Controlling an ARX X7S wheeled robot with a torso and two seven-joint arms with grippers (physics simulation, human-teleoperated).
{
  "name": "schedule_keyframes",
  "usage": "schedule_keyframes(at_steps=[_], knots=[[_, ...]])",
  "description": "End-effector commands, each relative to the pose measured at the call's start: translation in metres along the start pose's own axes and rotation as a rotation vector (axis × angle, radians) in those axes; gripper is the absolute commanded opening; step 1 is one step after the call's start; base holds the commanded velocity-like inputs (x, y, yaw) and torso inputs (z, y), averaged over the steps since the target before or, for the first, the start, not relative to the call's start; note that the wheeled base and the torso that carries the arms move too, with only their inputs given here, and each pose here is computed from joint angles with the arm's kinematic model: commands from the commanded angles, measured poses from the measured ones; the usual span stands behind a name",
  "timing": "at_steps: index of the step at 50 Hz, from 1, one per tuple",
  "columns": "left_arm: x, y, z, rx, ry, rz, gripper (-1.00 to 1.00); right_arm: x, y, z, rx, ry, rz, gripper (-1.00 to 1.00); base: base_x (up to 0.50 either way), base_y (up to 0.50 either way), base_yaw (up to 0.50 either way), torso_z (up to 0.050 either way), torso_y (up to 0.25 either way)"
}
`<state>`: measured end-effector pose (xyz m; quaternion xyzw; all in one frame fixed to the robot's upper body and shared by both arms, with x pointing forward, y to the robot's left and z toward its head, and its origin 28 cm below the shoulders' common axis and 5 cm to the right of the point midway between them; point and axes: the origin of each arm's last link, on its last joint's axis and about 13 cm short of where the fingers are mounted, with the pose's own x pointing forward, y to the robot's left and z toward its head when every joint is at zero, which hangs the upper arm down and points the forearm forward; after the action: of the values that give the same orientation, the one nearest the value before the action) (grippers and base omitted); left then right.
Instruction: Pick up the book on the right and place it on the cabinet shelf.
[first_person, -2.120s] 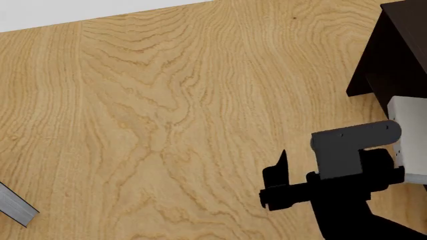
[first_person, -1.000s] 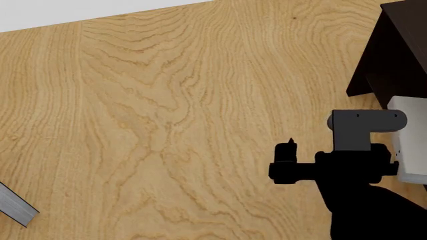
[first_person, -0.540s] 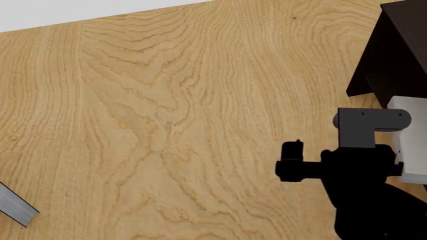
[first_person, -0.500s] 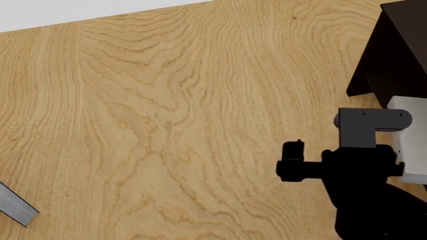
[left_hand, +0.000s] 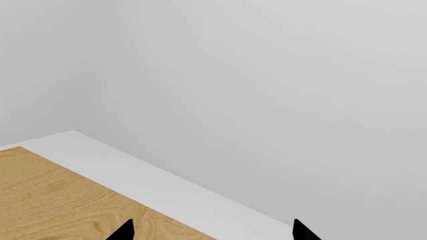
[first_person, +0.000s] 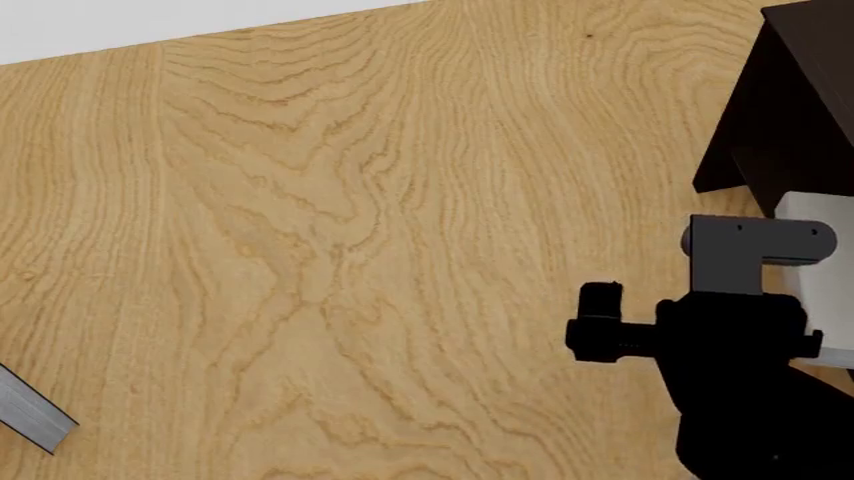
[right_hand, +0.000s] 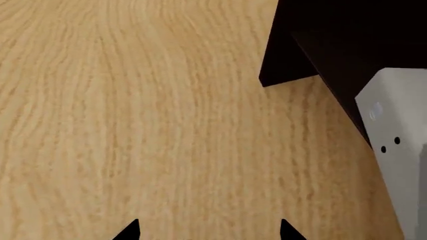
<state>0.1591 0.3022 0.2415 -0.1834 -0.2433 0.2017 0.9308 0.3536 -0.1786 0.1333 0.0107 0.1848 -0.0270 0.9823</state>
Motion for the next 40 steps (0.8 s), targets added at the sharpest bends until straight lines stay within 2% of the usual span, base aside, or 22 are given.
schedule_keyframes(at_steps=[1, 26, 40], knots=[[0.0, 0.0, 0.0, 0.0, 0.0, 0.0, 1.0, 0.001, -0.007, -0.002, 0.002, 0.023, -0.048, 1.0, 0.0, 0.0, 0.0, 0.0, 0.0], [0.0, 0.0, 0.0, -0.004, -0.002, 0.0, 1.0, 0.001, -0.019, -0.003, 0.005, 0.058, -0.164, 1.0, 0.0, 0.0, 0.0, 0.0, -0.002], [0.0, 0.0, 0.0, 0.003, 0.0, 0.001, 1.0, -0.001, -0.03, -0.004, -0.03, 0.074, -0.202, 1.0, 0.0, 0.0, 0.0, -0.002, -0.006]])
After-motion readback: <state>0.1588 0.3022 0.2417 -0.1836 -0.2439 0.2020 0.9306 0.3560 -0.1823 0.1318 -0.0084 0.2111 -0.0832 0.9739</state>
